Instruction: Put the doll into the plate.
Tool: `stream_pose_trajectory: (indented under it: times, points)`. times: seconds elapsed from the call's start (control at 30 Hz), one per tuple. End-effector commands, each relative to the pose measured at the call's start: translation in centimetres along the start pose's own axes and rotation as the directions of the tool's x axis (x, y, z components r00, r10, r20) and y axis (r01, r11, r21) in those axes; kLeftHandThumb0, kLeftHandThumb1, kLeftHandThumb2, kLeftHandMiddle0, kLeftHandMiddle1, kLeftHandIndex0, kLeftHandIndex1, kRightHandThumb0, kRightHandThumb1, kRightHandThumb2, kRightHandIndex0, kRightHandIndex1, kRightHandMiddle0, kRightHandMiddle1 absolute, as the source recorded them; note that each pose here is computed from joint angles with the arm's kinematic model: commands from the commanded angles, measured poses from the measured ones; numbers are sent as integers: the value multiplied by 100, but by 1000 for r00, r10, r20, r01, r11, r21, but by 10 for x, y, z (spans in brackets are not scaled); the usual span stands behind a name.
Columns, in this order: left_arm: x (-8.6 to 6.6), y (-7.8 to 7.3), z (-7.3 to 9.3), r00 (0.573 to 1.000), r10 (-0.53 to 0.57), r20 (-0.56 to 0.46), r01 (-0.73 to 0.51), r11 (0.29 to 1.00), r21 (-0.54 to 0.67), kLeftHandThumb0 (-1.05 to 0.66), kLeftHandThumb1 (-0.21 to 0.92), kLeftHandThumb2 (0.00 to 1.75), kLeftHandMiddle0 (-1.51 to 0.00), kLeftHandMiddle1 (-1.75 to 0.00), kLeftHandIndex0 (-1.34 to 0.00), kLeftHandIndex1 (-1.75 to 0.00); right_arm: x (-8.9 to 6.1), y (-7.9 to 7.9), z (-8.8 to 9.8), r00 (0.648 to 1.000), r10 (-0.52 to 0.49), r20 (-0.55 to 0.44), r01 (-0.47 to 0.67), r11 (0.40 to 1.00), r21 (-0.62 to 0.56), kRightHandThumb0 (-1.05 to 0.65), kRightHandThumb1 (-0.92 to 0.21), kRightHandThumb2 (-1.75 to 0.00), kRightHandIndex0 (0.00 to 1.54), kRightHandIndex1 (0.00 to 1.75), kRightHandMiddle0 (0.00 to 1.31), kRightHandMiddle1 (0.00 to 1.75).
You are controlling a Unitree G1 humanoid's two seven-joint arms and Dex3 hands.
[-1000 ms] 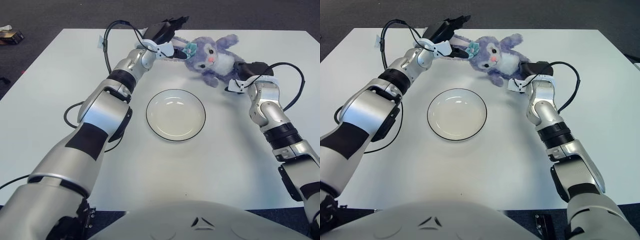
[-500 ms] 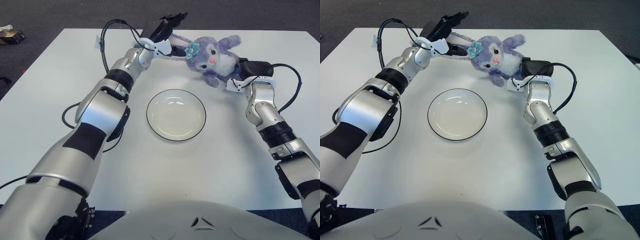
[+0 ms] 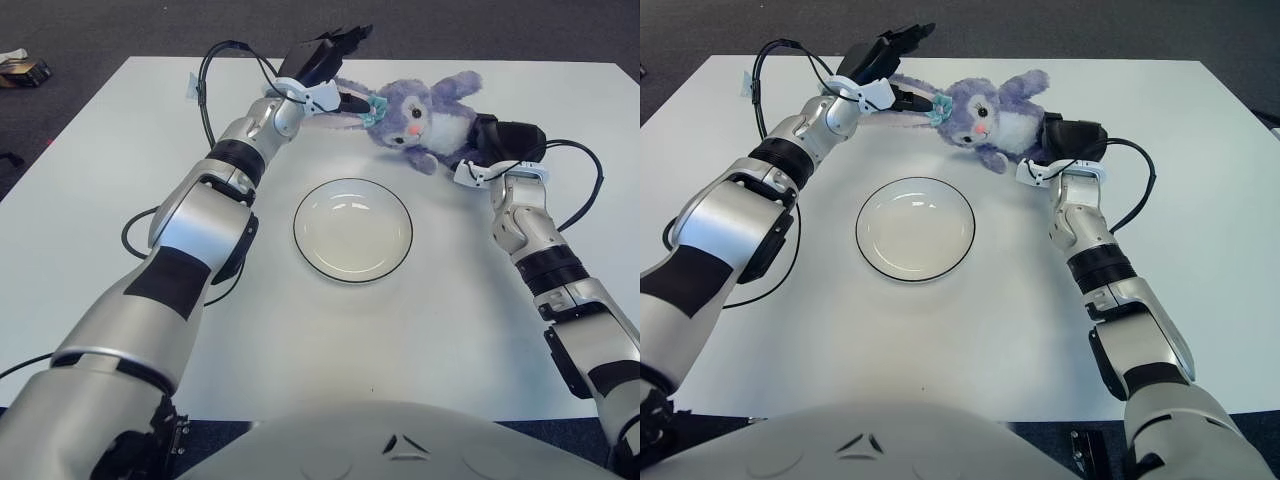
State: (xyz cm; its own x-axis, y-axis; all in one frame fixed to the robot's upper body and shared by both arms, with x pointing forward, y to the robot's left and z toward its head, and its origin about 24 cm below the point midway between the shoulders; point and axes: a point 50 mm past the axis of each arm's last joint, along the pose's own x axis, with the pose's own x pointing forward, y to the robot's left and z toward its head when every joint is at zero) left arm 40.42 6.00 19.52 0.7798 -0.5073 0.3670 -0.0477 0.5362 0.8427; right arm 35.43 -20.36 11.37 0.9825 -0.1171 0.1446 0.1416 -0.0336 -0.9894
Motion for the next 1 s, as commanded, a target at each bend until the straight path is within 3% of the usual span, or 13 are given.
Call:
stream_pose_trajectory:
  times: [0.0, 0.43, 0.97]
  points:
    - [-2, 3, -2, 1000, 21, 3, -21, 1000, -6, -75, 92, 2, -34, 0, -41, -2, -2, 4, -4, 1000, 2, -6, -2, 1000, 0, -11, -73, -40, 94, 175, 75, 175]
    - [-2, 3, -2, 1000, 25, 12, -25, 1000, -11, -76, 92, 5, -35, 0, -42, -2, -2, 5, -6, 1000, -23, 8, 23, 1000, 1, -12, -74, -38, 92, 175, 74, 175]
    - [-4, 5, -3, 999, 30, 17, -30, 999, -20, -75, 92, 8, -35, 0, -42, -2, -7, 4, -7, 997, -9, 73, 2, 995, 100, -16, -75, -40, 94, 175, 79, 175]
